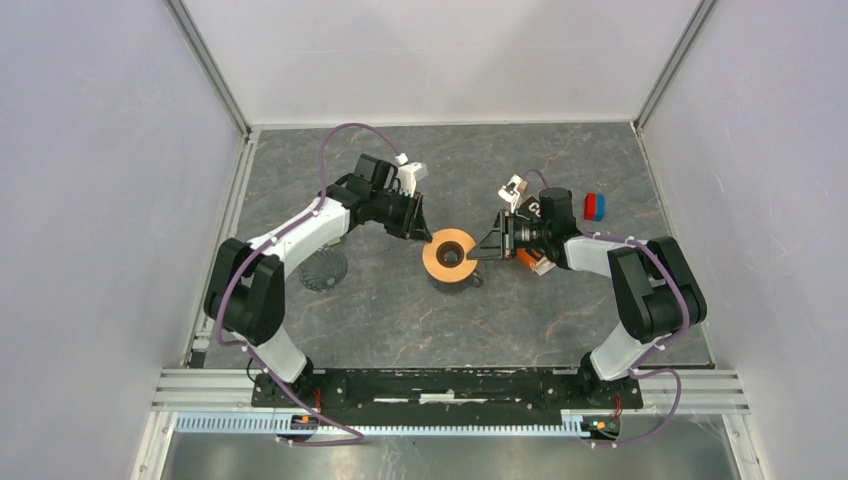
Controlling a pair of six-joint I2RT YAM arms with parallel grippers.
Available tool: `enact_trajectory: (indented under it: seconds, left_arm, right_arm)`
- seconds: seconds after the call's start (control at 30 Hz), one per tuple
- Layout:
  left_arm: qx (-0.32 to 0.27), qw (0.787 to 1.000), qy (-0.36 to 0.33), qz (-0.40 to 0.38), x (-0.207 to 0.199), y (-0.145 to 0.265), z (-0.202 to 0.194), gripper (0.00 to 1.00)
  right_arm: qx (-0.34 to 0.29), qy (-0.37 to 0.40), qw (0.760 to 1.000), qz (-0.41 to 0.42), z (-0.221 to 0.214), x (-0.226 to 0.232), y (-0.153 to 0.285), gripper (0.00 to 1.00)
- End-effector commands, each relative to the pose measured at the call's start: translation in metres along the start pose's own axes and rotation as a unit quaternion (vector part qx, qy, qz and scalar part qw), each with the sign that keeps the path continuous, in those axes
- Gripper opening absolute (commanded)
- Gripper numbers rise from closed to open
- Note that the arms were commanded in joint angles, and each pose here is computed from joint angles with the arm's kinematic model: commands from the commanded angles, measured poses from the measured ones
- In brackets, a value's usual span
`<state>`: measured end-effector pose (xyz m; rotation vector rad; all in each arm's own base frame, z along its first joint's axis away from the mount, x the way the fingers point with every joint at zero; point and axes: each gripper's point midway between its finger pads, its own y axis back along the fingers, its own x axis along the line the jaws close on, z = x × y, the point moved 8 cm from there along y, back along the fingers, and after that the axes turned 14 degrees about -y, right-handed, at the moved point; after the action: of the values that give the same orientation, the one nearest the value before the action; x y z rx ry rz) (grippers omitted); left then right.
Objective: Place the coffee filter in the dripper
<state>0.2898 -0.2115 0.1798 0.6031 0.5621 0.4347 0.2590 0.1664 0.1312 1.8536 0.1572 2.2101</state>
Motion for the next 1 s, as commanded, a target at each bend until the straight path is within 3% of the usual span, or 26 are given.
enact_trajectory:
  seconds: [0.0,0.6,0.77,0.87,0.97]
  left_arm:
    - [-0.018,0.999,-0.034,0.004,0.003,0.003,0.015,0.34]
    - [-0.027,0.998,-0.052,0.019,0.002,0.010,0.019,0.37]
    - [-0.047,0.995,-0.079,0.045,0.002,0.024,0.029,0.46]
    - [-0.068,0.991,-0.097,0.062,0.001,0.043,0.039,0.55]
    - [-0.087,0.985,-0.115,0.095,0.001,0.068,0.042,0.71]
  right_arm:
    - [-0.002,0.033,0.999,0.008,0.011,0.007,-0.001,0.35]
    - [-0.003,0.078,0.996,-0.037,0.016,0.004,0.005,0.61]
    - [-0.005,0.122,0.992,-0.042,0.023,0.011,0.010,0.65]
    - [-0.022,0.145,0.988,-0.040,0.032,0.019,0.019,0.76]
    - [-0.044,0.175,0.983,-0.040,0.041,0.027,0.033,0.80]
